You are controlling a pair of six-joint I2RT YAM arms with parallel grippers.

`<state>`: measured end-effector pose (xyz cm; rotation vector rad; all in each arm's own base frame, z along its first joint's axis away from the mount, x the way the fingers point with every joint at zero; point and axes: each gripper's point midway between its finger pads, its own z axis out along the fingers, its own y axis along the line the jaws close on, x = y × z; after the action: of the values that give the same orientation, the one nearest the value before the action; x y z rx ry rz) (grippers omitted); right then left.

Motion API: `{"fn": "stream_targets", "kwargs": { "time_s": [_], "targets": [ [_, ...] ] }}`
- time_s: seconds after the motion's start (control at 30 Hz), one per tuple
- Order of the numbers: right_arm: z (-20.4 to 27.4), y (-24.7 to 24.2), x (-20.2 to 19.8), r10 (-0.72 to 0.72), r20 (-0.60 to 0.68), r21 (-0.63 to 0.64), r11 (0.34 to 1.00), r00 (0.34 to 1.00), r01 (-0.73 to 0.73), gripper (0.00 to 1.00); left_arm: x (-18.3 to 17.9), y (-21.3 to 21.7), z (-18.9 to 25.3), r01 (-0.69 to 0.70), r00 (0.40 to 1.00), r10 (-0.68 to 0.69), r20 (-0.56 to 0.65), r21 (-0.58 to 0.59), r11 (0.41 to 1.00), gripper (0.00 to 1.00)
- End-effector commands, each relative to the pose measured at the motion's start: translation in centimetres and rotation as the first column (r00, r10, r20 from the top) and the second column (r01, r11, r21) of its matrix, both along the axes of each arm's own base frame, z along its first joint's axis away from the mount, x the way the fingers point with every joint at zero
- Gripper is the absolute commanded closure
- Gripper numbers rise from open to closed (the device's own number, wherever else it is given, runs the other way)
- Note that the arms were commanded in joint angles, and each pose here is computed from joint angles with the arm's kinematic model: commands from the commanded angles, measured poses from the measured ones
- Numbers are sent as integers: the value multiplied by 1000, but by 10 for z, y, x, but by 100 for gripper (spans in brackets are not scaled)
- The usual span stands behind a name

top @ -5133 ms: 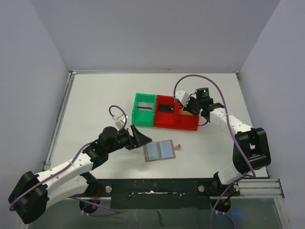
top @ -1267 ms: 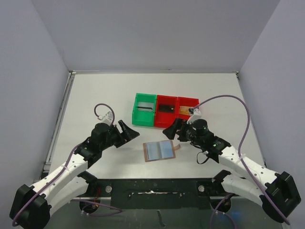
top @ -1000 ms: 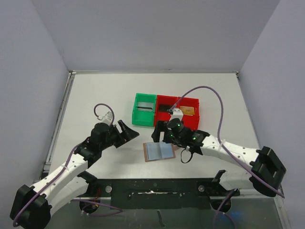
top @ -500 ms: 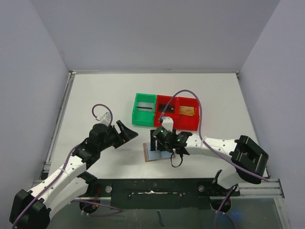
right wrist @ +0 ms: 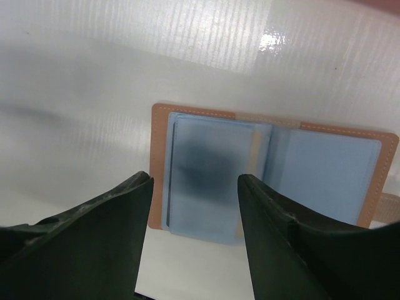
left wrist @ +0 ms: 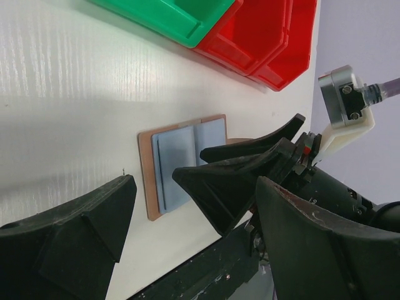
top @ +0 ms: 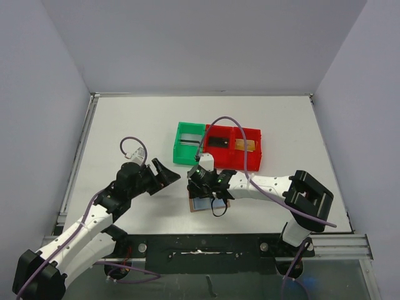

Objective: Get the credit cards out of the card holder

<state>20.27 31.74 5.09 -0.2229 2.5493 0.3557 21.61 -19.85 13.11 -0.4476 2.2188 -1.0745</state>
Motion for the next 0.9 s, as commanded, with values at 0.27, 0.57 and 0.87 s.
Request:
{"fn": "stream_targets", "kwargs": {
  "time_s": [0.27, 0.57, 0.87],
  "targets": [
    [-16, 4, -3, -14, -40, -31, 999, 999, 13, 52, 3, -1, 10, -2, 1000, 3, 30, -31, 1000, 24],
    [-34, -9, -8, -54, -85, -91, 995, 995, 47, 40, 0, -4, 8, 10, 1000, -9, 21, -50, 999, 24],
    [-34, -2, -11, -26, -127, 45, 998, 992, 32, 64, 0, -7, 8, 21, 1000, -20, 21, -61, 998, 24]
  ]
}}
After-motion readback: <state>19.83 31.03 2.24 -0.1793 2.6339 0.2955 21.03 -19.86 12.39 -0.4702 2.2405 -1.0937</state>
